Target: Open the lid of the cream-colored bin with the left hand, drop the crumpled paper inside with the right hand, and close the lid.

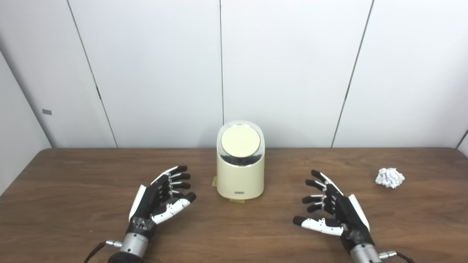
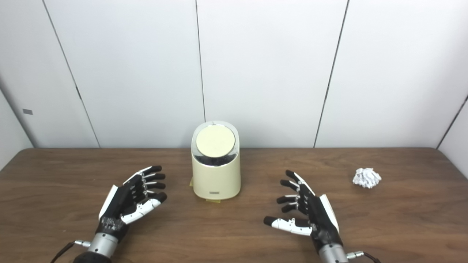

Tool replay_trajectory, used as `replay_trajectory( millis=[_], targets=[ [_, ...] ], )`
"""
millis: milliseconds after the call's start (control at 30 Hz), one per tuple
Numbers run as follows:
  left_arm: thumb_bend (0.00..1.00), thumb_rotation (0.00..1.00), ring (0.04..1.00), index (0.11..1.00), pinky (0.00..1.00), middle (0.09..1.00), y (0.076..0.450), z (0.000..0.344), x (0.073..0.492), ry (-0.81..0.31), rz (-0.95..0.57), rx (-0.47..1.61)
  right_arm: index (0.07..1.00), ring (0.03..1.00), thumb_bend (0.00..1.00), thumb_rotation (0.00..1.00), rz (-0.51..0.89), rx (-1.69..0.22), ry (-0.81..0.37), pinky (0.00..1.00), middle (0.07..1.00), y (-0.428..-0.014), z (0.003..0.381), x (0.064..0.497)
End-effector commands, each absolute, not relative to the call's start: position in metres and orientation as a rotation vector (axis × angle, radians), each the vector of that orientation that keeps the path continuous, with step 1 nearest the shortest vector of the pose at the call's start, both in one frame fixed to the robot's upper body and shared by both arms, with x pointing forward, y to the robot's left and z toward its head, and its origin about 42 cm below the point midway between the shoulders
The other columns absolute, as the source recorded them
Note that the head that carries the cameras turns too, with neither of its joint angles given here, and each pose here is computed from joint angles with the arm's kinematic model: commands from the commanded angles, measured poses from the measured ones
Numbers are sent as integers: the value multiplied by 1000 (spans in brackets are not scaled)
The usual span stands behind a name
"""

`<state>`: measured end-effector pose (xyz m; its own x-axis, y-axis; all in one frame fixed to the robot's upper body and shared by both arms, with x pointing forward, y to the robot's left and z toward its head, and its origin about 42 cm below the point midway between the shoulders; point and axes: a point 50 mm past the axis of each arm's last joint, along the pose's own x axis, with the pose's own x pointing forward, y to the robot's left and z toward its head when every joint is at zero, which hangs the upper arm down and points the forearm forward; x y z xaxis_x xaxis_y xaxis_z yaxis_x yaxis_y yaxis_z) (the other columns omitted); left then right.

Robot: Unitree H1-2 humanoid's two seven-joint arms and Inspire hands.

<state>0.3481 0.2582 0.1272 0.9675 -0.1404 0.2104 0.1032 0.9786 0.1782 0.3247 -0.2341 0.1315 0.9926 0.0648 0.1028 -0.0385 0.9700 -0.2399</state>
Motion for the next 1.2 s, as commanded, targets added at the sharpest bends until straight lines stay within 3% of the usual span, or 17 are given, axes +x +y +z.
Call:
replay_trajectory(
  millis=[0,400,533,667,767,900,1067,1167],
  targets=[
    [748,317,698,839,560,765,256,141,353,-294,-135,174,885,620,845,172,65,-244,-200,509,827,-232,152,333],
    [735,305,709,837,598,769,254,142,354,-300,-124,177,882,618,835,163,70,-249,-202,502,821,-232,153,333],
    [712,261,723,825,665,765,247,160,362,-338,-88,180,880,619,843,170,70,-240,-193,497,820,-233,153,335],
    [733,303,731,837,632,790,240,180,377,-374,-96,188,878,628,845,169,66,-240,-187,516,821,-234,152,334],
    [714,289,741,842,662,791,235,199,391,-413,-107,203,882,625,838,168,73,-244,-189,509,824,-233,152,334],
    [752,330,823,877,774,834,228,224,406,-437,-100,205,881,624,834,166,69,-250,-178,510,822,-233,153,332],
    [747,265,927,937,843,910,217,250,423,-450,-122,202,882,622,820,146,74,-251,-186,507,824,-233,151,333],
    [764,292,986,959,926,954,210,261,429,-451,-131,230,881,612,815,142,76,-254,-191,502,820,-233,151,333]
  ],
)
